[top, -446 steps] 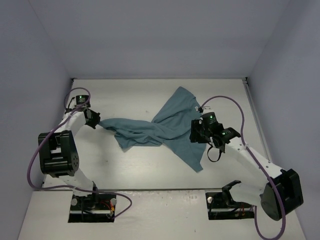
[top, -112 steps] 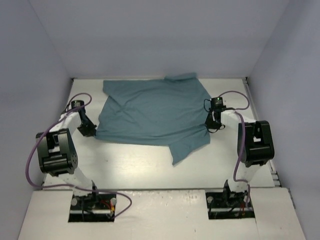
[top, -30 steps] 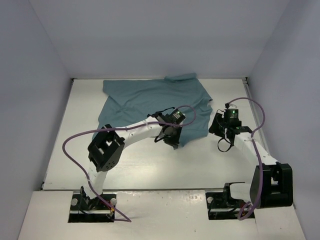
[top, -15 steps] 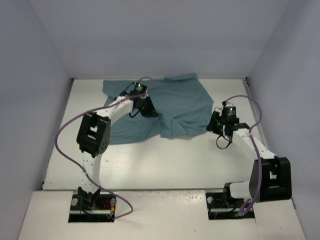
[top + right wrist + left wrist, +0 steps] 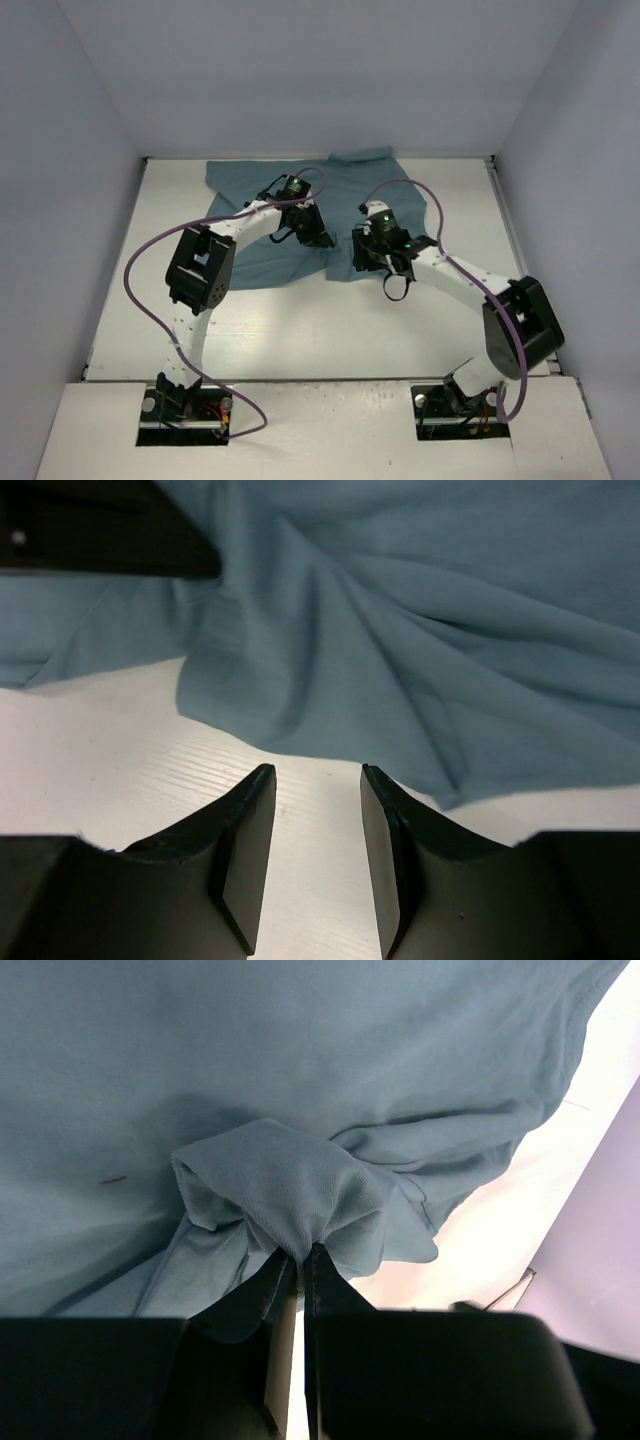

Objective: Fold and stack the t-shirts
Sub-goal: Flatten out the tshirt

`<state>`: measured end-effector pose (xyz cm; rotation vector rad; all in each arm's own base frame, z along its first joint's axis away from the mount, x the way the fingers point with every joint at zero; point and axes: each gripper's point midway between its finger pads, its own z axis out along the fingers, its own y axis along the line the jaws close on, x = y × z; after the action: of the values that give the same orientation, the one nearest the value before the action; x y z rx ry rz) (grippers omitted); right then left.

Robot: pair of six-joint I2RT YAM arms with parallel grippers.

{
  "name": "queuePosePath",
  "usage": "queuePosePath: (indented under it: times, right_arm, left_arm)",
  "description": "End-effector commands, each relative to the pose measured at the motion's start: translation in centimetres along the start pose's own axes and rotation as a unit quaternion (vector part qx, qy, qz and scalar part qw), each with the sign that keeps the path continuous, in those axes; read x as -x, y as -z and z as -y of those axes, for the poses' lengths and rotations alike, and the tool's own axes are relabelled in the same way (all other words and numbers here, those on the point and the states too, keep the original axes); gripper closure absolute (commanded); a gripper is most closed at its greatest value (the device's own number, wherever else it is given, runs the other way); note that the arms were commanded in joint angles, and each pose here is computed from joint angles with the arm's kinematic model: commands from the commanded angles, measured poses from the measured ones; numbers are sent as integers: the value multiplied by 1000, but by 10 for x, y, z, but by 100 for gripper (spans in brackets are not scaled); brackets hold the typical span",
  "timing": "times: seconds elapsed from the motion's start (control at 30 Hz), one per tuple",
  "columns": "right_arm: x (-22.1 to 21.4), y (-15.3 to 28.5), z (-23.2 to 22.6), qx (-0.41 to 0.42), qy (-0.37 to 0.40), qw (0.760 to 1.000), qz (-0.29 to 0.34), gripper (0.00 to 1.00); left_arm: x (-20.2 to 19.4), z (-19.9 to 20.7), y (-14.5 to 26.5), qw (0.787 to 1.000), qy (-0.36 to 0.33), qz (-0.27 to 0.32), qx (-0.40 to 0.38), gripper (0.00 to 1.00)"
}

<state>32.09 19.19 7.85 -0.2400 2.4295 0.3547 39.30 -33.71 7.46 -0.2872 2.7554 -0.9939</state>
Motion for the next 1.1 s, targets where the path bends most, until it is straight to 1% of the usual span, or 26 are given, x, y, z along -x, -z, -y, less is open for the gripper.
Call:
queuePosePath:
  times: [0.0,0.13,0.37,0.57,0.73,0.77,0.83,0.97,1.0,1.07]
  right_arm:
    - [29,-13,-33,9,51,998,39,63]
    - [18,-34,-48,5,82,996,23,61]
    - [8,-50,-72,1,115,993,19,54]
    - [-8,-63,-72,-27,114,993,9,50]
    - [-19,-72,-64,-45,113,993,0,51]
    - [-21,-73,-62,-52,113,992,-1,53]
    - [-25,-74,-54,-65,110,992,-4,64]
    - [-31,-64,-41,-76,107,991,-5,98]
    - [-32,-60,-39,-76,105,992,-3,100]
    - [-35,-41,-33,-73,97,993,0,100]
  left_arm:
    - [15,26,19,999,-23,23,-39,100]
    - [14,21,18,999,-25,21,-33,100]
    - [15,13,17,999,-23,18,-24,100]
    - [16,11,17,999,-22,18,-23,100]
    - [14,8,15,999,-21,16,-19,100]
    - [14,8,15,999,-20,16,-20,100]
    - [13,9,16,999,-21,16,-21,100]
    - [14,9,24,999,-27,22,-17,100]
    - [15,9,27,999,-30,25,-16,100]
    - [15,4,37,999,-38,31,-1,91]
